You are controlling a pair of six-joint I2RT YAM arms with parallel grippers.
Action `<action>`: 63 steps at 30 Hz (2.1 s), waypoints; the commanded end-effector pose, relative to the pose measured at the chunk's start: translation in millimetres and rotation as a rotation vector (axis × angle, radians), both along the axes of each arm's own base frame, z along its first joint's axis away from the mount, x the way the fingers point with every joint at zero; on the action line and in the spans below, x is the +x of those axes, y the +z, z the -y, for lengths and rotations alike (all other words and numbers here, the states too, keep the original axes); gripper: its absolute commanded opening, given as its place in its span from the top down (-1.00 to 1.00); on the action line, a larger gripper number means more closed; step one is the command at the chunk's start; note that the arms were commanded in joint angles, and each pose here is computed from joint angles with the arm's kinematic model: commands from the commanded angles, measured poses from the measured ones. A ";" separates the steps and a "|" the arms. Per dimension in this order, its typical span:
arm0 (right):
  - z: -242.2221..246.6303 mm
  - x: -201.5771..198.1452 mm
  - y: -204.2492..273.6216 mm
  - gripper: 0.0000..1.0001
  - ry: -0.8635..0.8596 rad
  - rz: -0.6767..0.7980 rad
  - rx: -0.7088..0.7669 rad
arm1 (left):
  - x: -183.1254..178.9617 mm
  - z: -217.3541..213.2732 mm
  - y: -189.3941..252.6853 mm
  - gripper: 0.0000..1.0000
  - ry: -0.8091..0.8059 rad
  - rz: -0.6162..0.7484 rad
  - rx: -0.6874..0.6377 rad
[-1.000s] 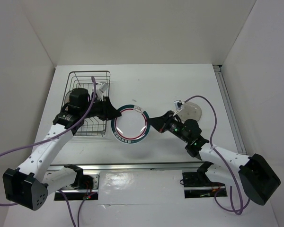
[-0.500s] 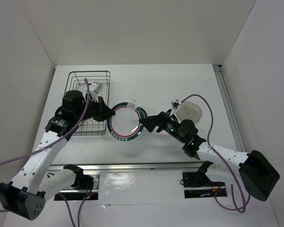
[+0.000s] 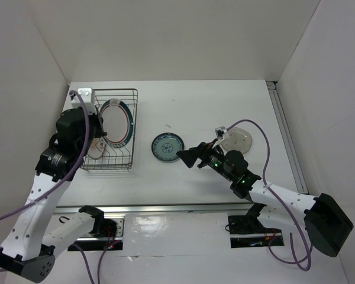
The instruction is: Load the plates into the dish rack
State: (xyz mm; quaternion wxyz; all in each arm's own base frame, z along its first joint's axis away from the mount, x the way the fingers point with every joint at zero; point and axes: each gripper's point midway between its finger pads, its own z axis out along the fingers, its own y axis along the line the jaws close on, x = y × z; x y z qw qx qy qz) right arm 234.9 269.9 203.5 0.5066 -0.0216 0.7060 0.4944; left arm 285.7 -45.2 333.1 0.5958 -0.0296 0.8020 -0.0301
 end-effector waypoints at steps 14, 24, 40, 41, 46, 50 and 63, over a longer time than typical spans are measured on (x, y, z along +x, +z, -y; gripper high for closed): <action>1.1 -9.5 -1.9 -1.00 0.048 0.051 -0.106 | 21.0 -86.0 2.0 1.00 0.441 -0.037 0.429; 3.9 -13.8 -9.8 -1.00 0.059 0.052 -0.131 | 36.2 -83.9 -32.4 1.00 0.428 -0.086 0.469; 5.4 -20.0 0.6 -1.00 0.076 0.066 -0.118 | 47.9 -81.0 -67.2 1.00 0.357 -0.136 0.535; 5.7 -20.3 -1.6 -1.00 0.077 0.060 -0.123 | 48.2 -82.1 -65.3 1.00 0.368 -0.129 0.534; 7.4 -22.2 -0.6 -1.00 0.077 0.058 -0.124 | 49.7 -84.8 -70.7 1.00 0.376 -0.148 0.567; 8.8 -20.9 -3.1 -1.00 0.069 0.058 -0.137 | 48.9 -84.4 -68.2 1.00 0.361 -0.145 0.579; 7.4 -19.8 -1.0 -1.00 0.068 0.059 -0.124 | 51.1 -74.1 -89.3 0.48 0.296 -0.162 0.548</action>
